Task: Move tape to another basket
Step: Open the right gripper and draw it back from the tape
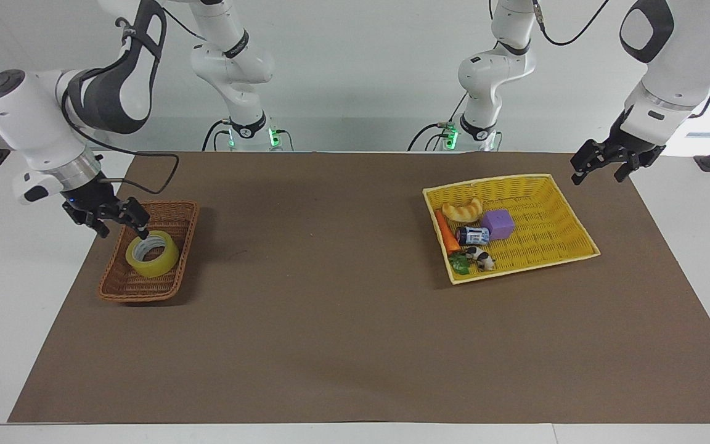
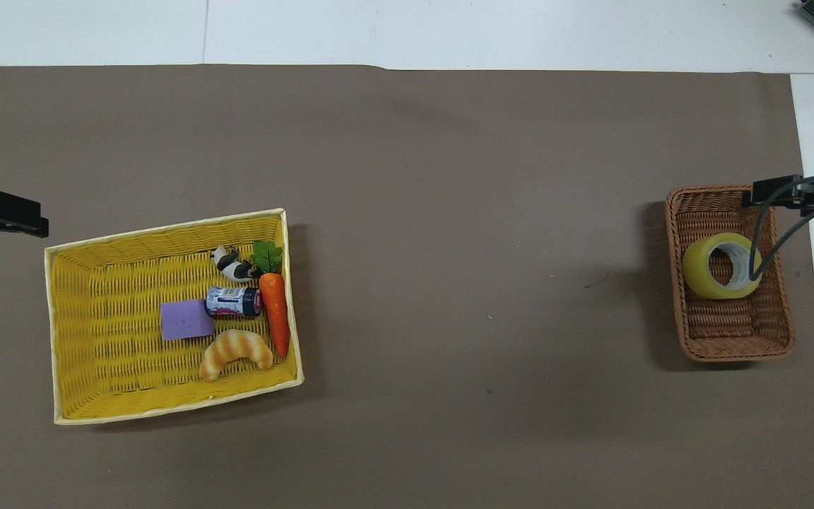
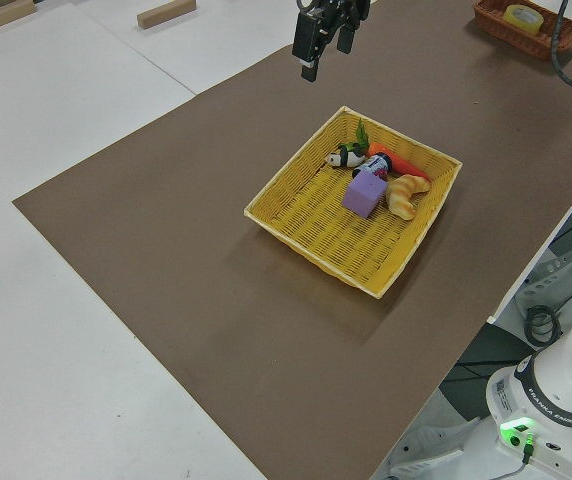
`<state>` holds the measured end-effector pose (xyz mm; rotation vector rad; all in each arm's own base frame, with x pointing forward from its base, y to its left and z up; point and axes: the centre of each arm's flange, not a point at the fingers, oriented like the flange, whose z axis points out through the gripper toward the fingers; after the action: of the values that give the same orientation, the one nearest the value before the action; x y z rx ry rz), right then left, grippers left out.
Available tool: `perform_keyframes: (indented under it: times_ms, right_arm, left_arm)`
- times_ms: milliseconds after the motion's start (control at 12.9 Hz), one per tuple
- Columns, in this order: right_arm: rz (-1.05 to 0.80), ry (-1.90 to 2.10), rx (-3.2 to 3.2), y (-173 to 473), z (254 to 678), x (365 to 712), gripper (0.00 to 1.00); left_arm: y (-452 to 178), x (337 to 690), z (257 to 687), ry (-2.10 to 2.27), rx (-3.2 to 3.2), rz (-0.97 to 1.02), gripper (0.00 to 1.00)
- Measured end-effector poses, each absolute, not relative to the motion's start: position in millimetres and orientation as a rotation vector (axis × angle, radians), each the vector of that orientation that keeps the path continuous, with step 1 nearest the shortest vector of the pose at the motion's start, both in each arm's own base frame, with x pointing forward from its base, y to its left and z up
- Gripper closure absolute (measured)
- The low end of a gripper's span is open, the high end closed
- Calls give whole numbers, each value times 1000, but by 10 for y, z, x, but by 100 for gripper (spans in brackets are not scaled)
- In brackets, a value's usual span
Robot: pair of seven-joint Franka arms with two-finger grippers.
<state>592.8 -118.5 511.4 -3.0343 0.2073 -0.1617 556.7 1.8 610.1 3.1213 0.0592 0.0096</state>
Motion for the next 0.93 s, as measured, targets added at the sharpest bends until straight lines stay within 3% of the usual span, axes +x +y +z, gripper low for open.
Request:
perform_keyframes:
  times_ms: [465,698,931]
  right_arm:
    - [-66,271,-3142,-235,5922,5470,0]
    - [0,302,-3144,-245,6466,5349,0]
    - [3,326,-3121,-329,6521,5393,0]
  left_arm:
    - [25,5552,6135,59,3119,20,0]
    - [52,5549,6145,67,3118,23,0]
    - [49,5549,6147,66,3118,24,0]
